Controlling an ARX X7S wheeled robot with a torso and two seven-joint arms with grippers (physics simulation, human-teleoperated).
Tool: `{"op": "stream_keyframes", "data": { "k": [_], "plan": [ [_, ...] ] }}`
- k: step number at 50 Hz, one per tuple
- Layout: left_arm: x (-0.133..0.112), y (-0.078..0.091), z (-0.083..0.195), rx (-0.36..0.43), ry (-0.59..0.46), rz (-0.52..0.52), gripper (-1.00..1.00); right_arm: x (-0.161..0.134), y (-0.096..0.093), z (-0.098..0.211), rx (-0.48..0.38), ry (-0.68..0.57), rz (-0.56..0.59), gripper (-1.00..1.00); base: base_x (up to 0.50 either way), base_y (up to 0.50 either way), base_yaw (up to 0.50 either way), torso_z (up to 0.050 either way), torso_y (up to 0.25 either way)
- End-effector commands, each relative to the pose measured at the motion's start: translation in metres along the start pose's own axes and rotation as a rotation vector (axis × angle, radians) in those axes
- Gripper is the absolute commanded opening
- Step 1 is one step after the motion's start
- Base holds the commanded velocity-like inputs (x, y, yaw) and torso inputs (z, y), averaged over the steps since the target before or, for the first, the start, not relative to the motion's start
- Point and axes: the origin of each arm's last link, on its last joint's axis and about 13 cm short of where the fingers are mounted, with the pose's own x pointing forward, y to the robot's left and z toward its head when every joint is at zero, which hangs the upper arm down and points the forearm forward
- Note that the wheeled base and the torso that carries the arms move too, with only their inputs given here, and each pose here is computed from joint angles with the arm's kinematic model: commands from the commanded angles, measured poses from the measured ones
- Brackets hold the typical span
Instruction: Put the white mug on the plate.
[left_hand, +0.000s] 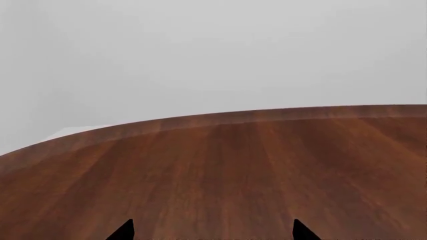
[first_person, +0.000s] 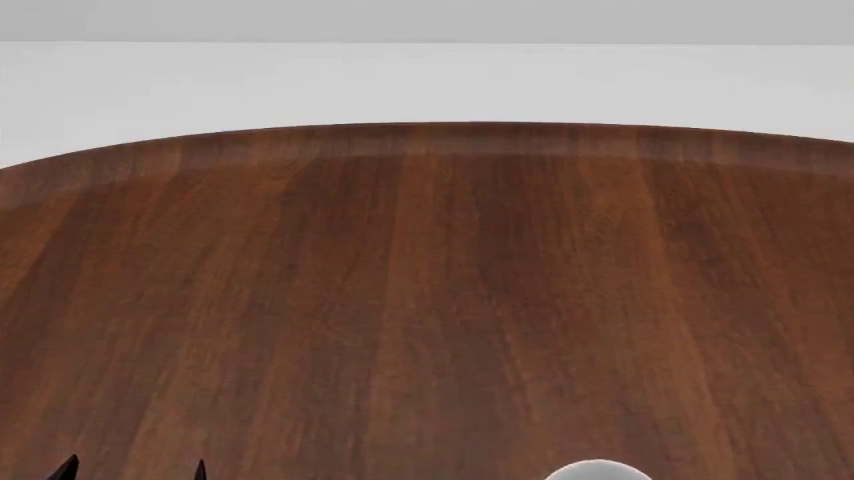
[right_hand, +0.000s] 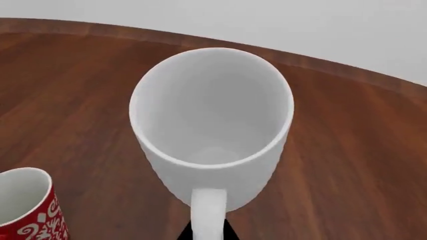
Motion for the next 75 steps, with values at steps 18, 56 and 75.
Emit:
{"op": "stream_keyframes", "data": {
  "k": [18,56,75],
  "plan": [
    [-0.001,0.001,0.000,0.007,0.000,0.006,1.00,-0.057,-0.009,-0.015,0.059,0.002,-0.159,-1.00,0.00,0.00,0.00,0.000,0.001],
    [0.001,0.000,-0.003,0.024,0.008,0.013,1.00,-0.099,0.001,-0.048,0.174,0.031,-0.293,-1.00,0.00,0.00,0.00,0.000,0.000],
    [-0.002,0.000,-0.002,0.034,0.008,0.009,1.00,-0.127,0.013,-0.055,0.201,0.046,-0.288,-1.00,0.00,0.00,0.00,0.000,0.001]
  ]
}}
